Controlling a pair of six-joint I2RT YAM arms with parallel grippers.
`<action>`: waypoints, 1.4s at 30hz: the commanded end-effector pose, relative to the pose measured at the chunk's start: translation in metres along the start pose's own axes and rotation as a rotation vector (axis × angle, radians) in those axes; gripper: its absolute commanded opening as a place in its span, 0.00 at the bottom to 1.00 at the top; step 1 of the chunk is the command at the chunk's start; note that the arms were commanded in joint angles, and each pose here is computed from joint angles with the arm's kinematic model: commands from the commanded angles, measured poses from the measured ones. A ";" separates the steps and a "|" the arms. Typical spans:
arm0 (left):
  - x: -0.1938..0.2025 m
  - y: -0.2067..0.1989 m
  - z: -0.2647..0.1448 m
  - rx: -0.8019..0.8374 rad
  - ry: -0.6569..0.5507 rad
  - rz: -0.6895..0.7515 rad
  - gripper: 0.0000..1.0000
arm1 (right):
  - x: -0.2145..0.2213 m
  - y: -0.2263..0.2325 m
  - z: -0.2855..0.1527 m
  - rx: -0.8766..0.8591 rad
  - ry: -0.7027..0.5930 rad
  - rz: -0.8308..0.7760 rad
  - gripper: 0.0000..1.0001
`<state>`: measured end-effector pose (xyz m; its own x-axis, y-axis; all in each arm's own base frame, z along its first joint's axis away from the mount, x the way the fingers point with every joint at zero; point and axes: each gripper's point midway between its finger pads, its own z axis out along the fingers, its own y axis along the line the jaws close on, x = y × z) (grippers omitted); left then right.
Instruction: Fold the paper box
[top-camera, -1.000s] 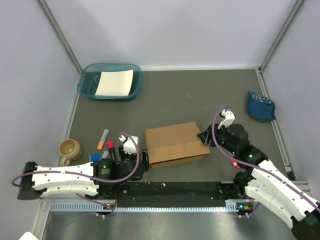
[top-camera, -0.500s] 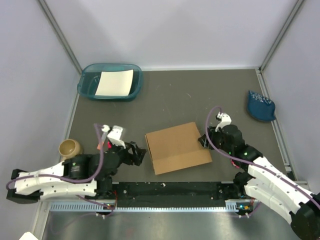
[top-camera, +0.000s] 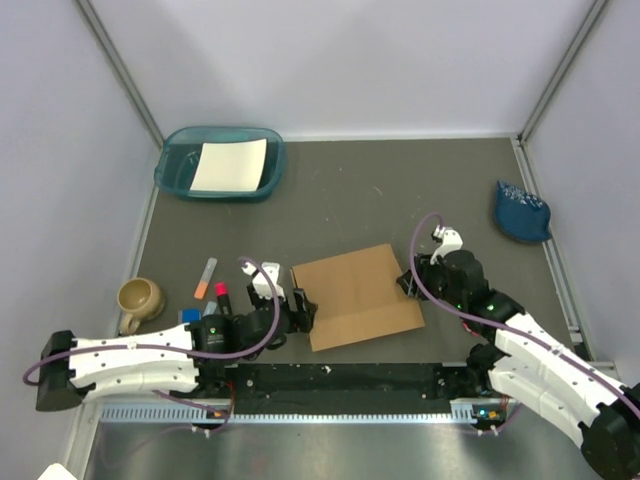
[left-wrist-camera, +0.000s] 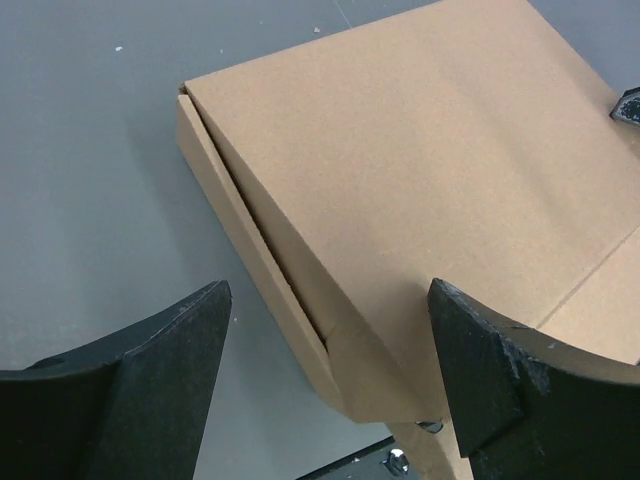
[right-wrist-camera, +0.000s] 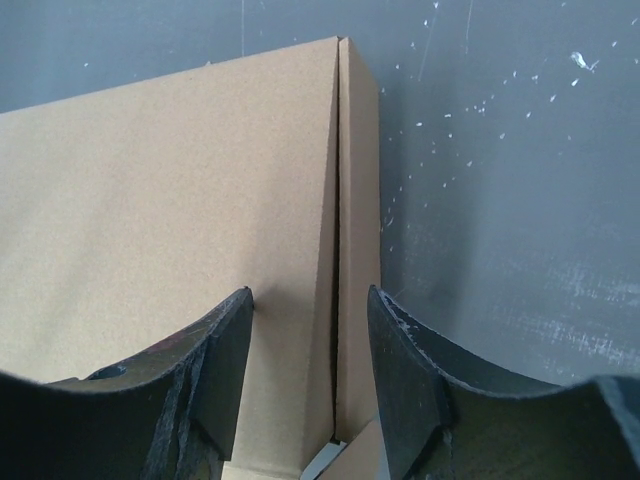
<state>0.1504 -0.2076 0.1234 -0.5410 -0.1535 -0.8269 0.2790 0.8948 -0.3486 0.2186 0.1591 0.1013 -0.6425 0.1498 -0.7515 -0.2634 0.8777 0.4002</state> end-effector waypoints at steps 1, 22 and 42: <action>-0.010 -0.010 0.004 0.002 -0.040 -0.156 0.82 | -0.015 0.009 -0.006 -0.010 -0.021 -0.018 0.50; 0.027 -0.017 0.003 0.152 0.031 -0.454 0.77 | -0.010 0.011 -0.002 -0.024 -0.013 0.029 0.50; 0.011 -0.037 0.003 0.317 -0.061 -0.609 0.59 | 0.002 0.015 -0.005 -0.070 -0.013 0.102 0.50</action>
<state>0.1335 -0.2395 0.1099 -0.6507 -0.5592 -0.5136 0.1519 0.5669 -0.8097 0.2136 0.1627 0.1040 -0.6618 0.2128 -0.7189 -0.2291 0.8556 0.4641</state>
